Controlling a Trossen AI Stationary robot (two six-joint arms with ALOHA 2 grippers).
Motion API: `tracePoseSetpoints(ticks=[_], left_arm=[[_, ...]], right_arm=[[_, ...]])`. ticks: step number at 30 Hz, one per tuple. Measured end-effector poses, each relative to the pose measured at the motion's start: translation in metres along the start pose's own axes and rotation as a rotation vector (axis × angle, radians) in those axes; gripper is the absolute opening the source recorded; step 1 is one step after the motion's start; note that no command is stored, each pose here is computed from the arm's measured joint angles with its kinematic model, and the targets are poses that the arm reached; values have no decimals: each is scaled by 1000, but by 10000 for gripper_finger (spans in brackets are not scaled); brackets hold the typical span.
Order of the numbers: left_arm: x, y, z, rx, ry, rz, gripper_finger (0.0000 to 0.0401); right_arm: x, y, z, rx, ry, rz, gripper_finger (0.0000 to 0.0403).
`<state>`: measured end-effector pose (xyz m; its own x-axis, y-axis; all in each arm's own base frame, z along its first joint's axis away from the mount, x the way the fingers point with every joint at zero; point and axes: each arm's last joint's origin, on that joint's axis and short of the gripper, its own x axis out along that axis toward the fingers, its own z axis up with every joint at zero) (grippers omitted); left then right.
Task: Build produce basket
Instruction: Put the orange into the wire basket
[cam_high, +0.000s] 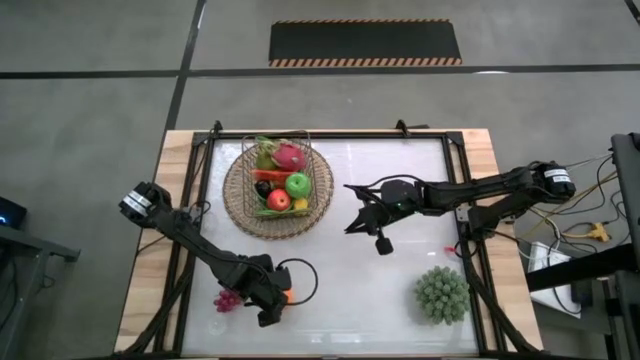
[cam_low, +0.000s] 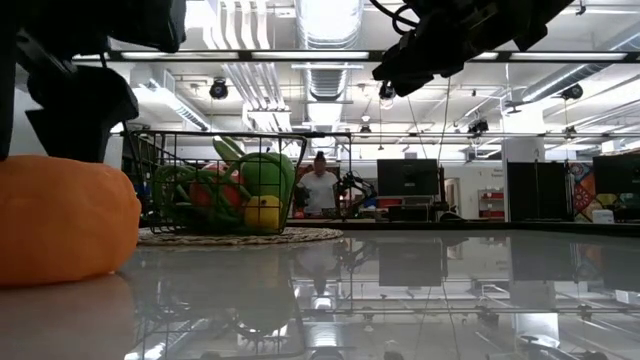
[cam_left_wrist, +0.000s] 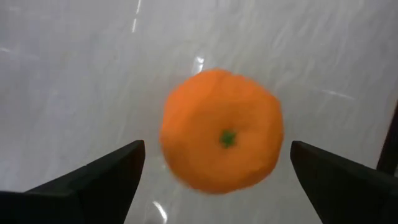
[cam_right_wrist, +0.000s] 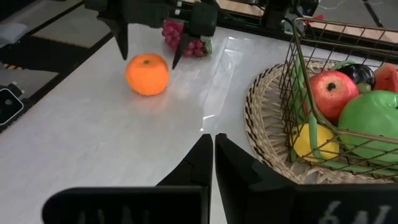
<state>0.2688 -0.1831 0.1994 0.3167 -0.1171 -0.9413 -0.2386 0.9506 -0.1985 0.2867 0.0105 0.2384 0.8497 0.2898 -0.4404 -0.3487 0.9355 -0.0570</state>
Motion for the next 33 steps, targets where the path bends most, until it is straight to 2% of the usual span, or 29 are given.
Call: tracePoseSetpoints(ticks=[4, 10, 19, 27, 33], left_arm=[[7, -1, 0, 3, -36, -42, 384], [13, 1, -2, 8, -66, -18, 379], [20, -1, -2, 35, -56, -7, 311], [17, -2, -1, 35, -43, -11, 293], [-3, -2, 9, 47, -26, 9, 291]], right_arm=[[0, 0, 0, -2, 0, 0, 9], [0, 0, 0, -24, 0, 0, 9], [0, 0, 1, -38, -6, -2, 9], [0, 0, 0, -36, -5, -3, 9], [0, 0, 0, -36, -5, -3, 9]])
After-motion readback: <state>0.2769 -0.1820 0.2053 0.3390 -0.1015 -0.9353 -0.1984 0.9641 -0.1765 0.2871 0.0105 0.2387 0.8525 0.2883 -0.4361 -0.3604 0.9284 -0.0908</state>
